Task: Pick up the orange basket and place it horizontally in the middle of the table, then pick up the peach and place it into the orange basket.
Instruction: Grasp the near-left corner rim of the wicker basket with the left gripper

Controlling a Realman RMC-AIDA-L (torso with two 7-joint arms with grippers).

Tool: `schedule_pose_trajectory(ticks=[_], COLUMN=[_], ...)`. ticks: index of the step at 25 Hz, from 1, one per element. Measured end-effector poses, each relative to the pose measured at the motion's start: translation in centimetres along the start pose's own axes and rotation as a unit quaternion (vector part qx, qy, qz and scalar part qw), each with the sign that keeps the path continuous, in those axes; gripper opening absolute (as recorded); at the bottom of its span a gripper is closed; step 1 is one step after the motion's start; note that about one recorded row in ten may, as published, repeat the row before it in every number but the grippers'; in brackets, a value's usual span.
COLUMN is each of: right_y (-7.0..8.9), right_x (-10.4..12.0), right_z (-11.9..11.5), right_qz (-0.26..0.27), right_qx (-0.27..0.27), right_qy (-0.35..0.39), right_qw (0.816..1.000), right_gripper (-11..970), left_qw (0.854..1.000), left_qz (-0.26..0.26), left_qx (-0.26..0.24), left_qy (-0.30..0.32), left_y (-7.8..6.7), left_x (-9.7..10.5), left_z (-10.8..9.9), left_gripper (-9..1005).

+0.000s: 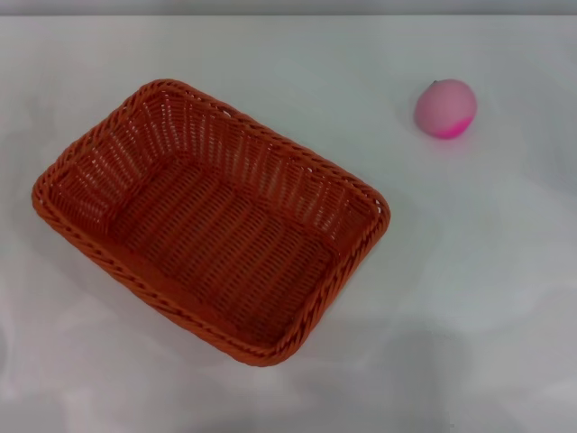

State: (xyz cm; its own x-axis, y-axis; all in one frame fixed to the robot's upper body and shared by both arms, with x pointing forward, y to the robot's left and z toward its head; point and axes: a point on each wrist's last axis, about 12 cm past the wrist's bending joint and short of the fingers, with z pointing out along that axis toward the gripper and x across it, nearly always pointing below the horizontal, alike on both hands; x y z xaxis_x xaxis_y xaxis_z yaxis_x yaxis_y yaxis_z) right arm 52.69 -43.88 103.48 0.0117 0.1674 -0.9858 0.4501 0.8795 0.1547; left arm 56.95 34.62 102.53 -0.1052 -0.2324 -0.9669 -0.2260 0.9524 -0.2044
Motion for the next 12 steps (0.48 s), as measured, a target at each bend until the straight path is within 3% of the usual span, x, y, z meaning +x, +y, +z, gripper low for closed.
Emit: schedule_pose_trajectory(ticks=[5, 12], right_y=[0.8, 1.2], right_x=[-0.1, 0.2], right_z=[0.2, 0.6], right_qz=[-0.033, -0.042], right_qx=[-0.037, -0.039], right_qy=[0.004, 0.026], right_qw=[0.999, 0.998], right_gripper=[868, 868], left_qw=[1.0, 1.0], left_qz=[0.001, 0.0], left_qx=[0.0, -0.001], left_qy=[0.0, 0.001], left_y=[0.1, 0.1], left_x=[0.0, 0.0], left_z=[0.0, 0.0], left_gripper=[892, 892])
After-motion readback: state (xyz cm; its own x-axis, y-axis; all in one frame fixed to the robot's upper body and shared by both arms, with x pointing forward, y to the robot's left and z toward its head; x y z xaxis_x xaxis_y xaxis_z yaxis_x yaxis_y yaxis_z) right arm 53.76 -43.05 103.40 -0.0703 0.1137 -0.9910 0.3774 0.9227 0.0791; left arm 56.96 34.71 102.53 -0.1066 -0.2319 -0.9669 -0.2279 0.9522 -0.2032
